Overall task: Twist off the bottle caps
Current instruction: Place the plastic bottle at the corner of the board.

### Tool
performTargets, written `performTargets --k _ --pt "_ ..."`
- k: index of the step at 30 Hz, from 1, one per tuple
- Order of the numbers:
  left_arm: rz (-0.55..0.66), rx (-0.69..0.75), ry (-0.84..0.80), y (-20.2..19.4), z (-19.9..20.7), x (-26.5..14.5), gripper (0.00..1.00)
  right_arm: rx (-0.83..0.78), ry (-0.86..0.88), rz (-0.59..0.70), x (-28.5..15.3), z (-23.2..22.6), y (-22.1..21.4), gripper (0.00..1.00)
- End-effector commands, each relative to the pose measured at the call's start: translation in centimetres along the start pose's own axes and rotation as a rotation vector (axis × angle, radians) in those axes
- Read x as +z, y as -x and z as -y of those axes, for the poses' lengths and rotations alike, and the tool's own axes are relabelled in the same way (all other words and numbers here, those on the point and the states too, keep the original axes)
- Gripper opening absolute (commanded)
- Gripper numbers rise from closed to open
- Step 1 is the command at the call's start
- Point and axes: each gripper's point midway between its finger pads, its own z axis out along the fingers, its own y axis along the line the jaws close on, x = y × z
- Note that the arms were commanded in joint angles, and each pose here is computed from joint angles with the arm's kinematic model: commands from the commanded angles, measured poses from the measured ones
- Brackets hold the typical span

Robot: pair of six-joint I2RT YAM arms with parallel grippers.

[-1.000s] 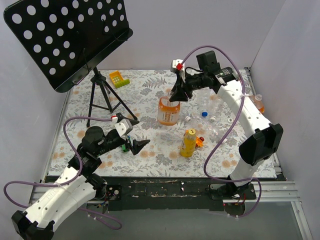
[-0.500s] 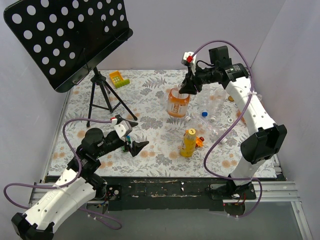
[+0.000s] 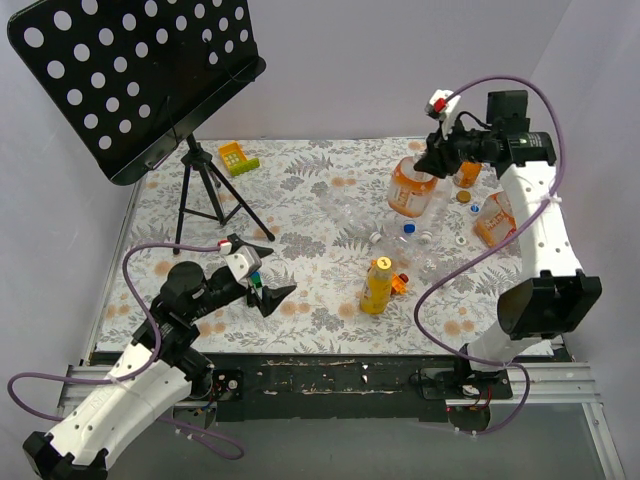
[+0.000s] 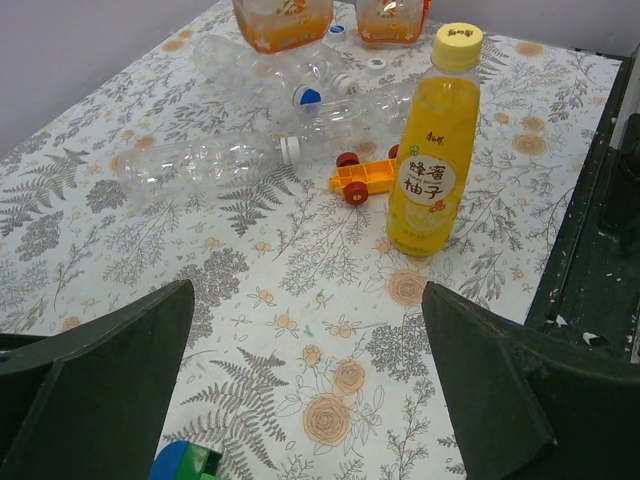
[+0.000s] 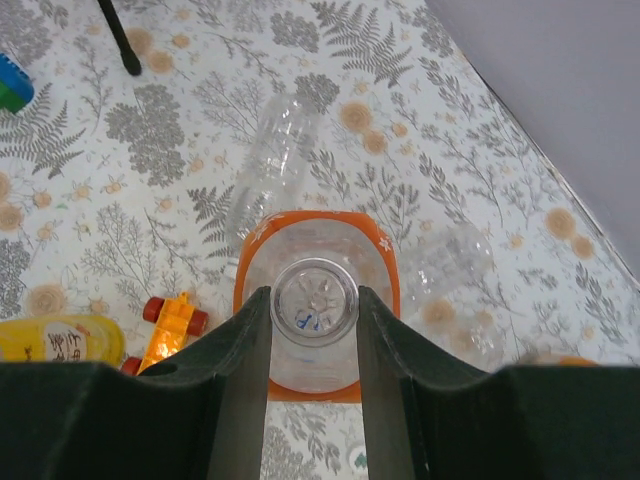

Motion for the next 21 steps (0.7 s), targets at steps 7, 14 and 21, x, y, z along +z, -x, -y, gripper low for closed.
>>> performTargets --k 7,14,21 --pt "-0.006 0.006 0.002 -1.1 0.1 -0.1 0.98 -0.033 -0.223 0.038 -9.1 0.1 -1.0 0.01" --pt "0.002 0.005 -0.011 -1.4 0.4 -0.2 0.98 0.004 -0.320 -0.046 -12.3 -1.1 -4.9 0.01" --pt "0.002 -0.004 -0.034 -2.1 0.8 0.1 0.98 0.085 -0.430 -0.141 -15.4 -1.0 -10.7 0.01"
